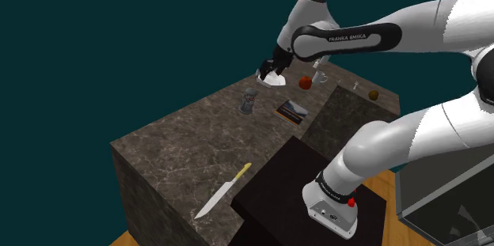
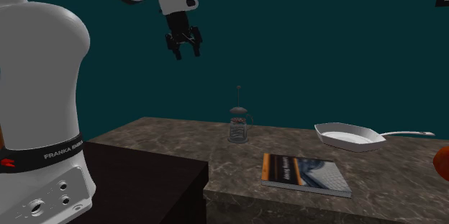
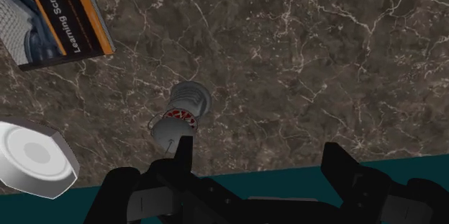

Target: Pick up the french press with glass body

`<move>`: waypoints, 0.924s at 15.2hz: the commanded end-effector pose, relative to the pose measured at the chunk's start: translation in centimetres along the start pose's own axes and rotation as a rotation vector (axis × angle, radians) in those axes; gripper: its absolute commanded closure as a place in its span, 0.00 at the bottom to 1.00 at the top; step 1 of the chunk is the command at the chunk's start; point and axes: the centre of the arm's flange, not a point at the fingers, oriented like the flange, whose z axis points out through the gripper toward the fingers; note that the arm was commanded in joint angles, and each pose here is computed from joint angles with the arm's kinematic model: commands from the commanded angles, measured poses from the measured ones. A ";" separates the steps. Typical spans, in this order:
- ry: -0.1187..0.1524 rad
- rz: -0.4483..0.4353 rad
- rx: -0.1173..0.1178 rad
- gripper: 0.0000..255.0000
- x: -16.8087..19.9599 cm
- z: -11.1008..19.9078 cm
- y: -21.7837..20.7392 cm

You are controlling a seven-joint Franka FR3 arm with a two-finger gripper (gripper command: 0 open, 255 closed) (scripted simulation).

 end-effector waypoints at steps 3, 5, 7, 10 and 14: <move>0.011 0.050 -0.025 0.00 1.7 5.0 0.8; 0.016 0.075 -0.037 0.00 2.5 7.4 1.3; 0.021 0.100 -0.050 0.00 3.4 9.7 1.9; 0.028 0.138 -0.069 0.00 4.6 13.2 2.9; 0.037 0.188 -0.095 0.00 6.3 17.9 4.4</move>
